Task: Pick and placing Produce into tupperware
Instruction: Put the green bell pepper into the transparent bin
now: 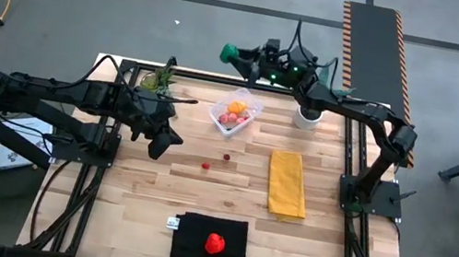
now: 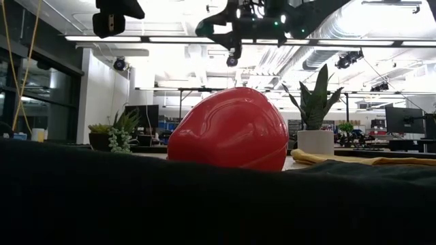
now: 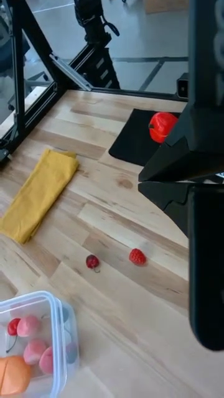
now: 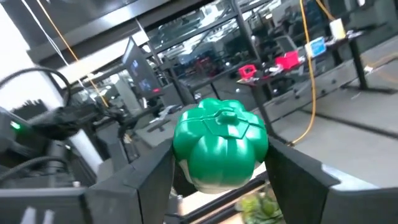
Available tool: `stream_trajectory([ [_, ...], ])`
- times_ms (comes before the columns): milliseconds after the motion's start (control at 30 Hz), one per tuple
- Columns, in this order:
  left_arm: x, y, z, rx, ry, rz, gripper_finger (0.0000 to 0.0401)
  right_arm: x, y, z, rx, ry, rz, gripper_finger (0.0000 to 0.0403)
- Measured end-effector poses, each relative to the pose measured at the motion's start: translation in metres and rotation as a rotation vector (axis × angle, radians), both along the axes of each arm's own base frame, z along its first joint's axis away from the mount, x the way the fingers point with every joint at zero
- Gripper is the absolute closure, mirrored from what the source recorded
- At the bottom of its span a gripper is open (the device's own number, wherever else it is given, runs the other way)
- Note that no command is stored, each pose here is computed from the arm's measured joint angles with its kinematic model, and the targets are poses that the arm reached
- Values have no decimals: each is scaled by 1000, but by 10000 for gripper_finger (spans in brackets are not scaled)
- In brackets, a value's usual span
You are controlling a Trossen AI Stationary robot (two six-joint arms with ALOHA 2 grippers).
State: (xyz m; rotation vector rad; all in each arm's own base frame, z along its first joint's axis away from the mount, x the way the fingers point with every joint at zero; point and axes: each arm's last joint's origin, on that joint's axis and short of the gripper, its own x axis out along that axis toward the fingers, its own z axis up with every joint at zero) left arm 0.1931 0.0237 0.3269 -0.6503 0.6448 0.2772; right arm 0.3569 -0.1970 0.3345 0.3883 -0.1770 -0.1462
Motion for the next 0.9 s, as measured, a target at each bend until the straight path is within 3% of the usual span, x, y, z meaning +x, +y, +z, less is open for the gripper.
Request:
stream_trajectory([
  [433, 0, 0, 0, -16, 0, 23, 400, -7, -13, -1, -174, 50, -131, 179],
  [667, 0, 1, 0, -22, 1, 53, 400, -15, -14, -5, -240, 245, -261, 179],
  [900, 0, 2, 0, -4, 2, 76, 400, -23, -11, -7, -215, 373, -303, 179],
])
